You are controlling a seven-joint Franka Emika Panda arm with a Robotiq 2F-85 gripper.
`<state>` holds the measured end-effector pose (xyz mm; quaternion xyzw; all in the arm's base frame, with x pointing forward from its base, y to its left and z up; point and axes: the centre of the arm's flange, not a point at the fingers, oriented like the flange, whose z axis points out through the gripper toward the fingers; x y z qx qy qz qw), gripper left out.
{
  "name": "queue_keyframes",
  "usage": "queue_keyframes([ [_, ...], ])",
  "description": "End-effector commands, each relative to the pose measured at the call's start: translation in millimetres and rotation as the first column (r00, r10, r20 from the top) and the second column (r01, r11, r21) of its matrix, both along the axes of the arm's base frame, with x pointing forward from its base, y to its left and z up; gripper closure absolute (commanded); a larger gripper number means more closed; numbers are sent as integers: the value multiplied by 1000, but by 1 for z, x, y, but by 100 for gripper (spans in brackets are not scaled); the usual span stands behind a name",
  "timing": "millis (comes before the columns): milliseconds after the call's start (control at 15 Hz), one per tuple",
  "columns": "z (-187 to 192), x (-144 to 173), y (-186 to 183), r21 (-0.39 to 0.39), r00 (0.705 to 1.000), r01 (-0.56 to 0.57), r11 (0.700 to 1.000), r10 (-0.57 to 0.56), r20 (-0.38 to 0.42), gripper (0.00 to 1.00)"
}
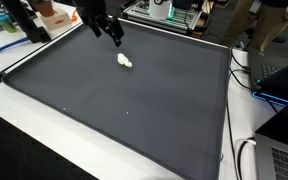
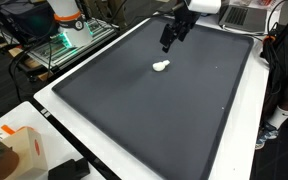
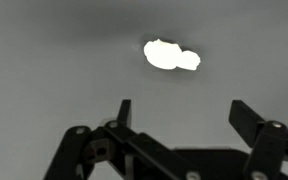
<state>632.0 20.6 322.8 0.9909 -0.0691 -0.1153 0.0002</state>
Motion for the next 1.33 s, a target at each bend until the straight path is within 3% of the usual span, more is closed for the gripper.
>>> queue_keyframes([
  [0, -11, 27, -2, 15, 997, 0, 1000, 1, -77, 0],
  [667, -32, 68, -10, 27, 989, 45, 999, -41, -145, 0],
  [733, -29, 47, -8, 1, 993, 16, 1000, -15, -121, 0],
  [1000, -30, 50, -7, 1, 993, 16, 1000, -16, -119, 0],
  [1267, -39, 65, -13, 2, 984, 35, 999, -34, -177, 0],
])
